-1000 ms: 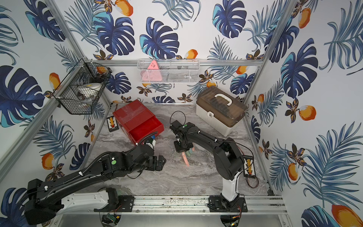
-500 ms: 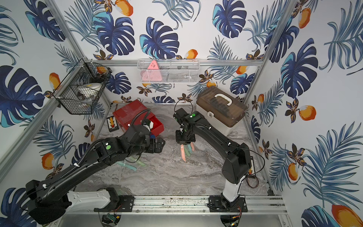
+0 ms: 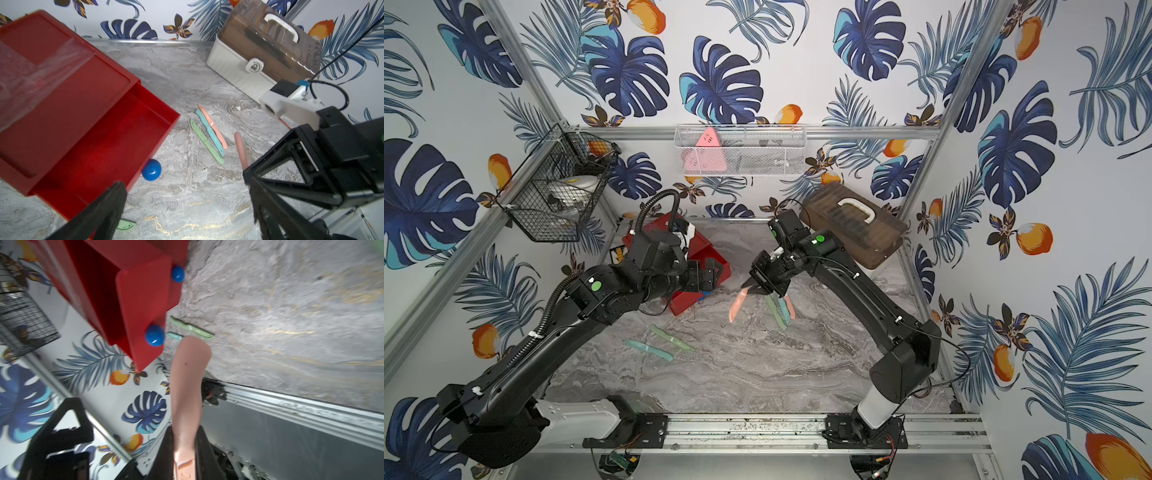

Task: Place the fruit knives into the drawer by color
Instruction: Place the fruit knife in the drawer.

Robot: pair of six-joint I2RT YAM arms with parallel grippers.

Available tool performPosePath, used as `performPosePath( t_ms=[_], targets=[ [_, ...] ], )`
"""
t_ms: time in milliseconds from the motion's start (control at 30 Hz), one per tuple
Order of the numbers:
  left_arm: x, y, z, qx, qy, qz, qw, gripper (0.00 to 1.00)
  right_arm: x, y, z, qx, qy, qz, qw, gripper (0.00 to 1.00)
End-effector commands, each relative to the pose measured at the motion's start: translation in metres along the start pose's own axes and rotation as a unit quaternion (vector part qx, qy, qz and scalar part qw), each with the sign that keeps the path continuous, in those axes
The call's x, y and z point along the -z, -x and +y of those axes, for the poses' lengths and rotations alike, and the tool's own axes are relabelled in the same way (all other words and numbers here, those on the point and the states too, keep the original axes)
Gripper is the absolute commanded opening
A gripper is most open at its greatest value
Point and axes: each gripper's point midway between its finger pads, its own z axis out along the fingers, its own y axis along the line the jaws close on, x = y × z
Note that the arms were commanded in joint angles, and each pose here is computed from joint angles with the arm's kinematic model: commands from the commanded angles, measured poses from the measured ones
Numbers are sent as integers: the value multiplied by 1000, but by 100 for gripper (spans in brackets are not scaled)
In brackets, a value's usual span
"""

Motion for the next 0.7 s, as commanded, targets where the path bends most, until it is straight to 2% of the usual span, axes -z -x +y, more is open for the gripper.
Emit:
performPosePath(
  t_ms=[0,133,300,667],
  targets=[
    [4,17,11,-12,18,-16,1000,99,1,-4,52,-22,73,22,997,6],
    [6,39,21,-1,25,-33,999,99,-12,-2,83,-24,104,31,994,6],
    [8,54,30,11,28,-45,999,99,-38,1,100,-36,120,46,991,6],
    [4,41,48,30,34,-33,998,99,-84,19,107,-53,119,65,989,8]
  ],
)
